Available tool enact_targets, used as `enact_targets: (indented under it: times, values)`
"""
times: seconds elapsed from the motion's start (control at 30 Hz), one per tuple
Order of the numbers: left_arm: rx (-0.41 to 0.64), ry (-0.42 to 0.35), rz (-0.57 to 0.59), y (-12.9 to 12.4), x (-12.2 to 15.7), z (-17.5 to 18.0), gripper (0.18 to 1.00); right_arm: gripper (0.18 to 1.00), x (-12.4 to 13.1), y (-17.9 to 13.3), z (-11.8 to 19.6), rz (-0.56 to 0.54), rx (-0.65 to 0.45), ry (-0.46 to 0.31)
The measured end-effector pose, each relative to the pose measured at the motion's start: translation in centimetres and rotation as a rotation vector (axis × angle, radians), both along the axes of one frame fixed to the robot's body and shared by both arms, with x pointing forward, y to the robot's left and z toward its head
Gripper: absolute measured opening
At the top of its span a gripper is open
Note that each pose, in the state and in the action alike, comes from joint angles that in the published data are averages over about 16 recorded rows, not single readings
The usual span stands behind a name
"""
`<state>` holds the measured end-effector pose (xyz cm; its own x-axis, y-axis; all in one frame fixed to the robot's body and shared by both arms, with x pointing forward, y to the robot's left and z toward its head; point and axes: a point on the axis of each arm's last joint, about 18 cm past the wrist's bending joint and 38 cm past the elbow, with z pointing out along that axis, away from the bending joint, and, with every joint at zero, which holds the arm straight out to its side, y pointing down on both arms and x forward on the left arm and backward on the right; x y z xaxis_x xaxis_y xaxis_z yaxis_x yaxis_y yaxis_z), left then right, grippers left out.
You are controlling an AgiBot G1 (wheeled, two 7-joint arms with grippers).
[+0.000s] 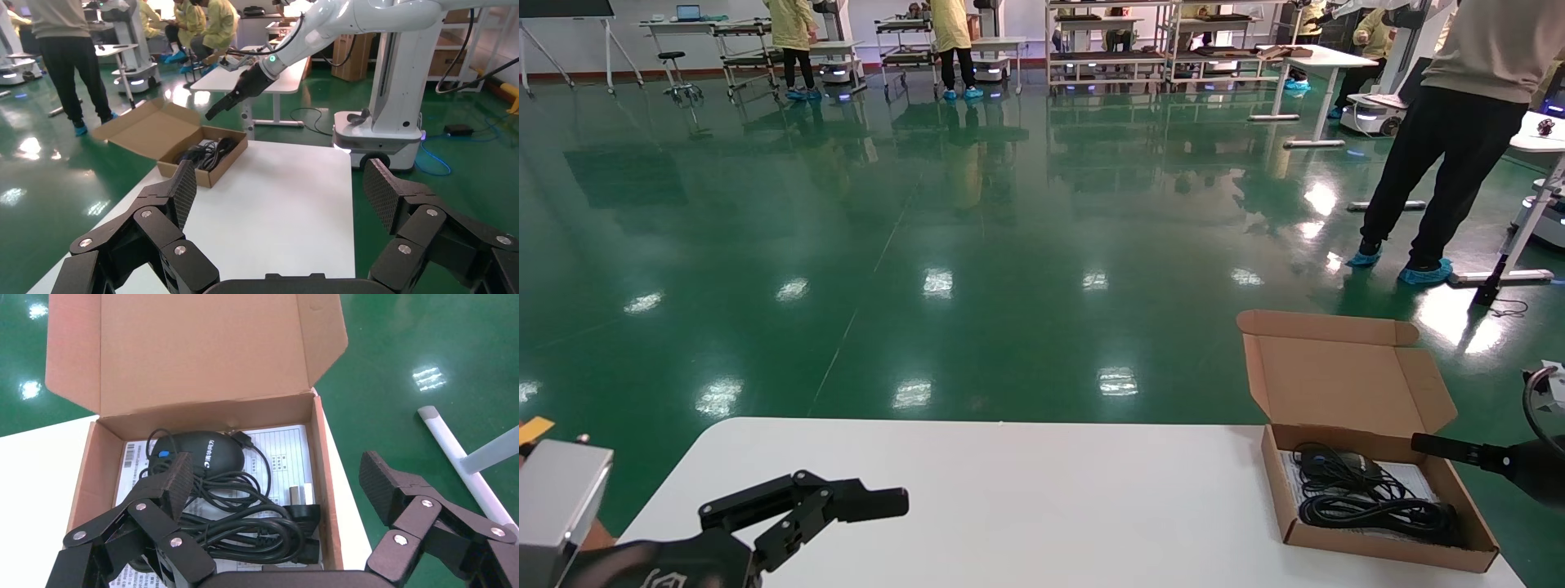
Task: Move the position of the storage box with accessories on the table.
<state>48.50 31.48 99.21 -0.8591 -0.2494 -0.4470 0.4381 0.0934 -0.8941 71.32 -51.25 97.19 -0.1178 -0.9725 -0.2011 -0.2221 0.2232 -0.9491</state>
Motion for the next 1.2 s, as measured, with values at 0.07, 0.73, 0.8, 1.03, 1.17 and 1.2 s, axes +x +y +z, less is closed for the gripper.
enact_targets:
  times: [0.07, 0.73, 0.8, 1.03, 1.17, 1.2]
  values:
    - [0.000, 0.000, 0.000, 0.0, 0.0, 0.0, 1.000, 0.984, 0.0, 0.2, -0.1, 0.011, -0.001, 0.000]
    - [0.000, 0.000, 0.000, 0.0, 0.0, 0.0, 1.000, 1.001, -1.0, 7.9, -0.7, 0.423, -0.008, -0.098]
    - [0.000, 0.000, 0.000, 0.0, 0.0, 0.0, 1.000, 1.001, -1.4, 8.8, -0.6, 0.474, -0.014, -0.117]
    - [0.000, 0.000, 0.000, 0.0, 0.0, 0.0, 1.000, 1.001, -3.6, 11.6, 0.0, 0.648, -0.048, -0.191]
    - [0.000, 0.000, 0.000, 0.0, 0.0, 0.0, 1.000, 1.001, -5.2, 13.1, 0.5, 0.745, -0.075, -0.239]
    - [0.000, 0.000, 0.000, 0.0, 0.0, 0.0, 1.000, 1.001, -5.7, 13.5, 0.6, 0.769, -0.083, -0.251]
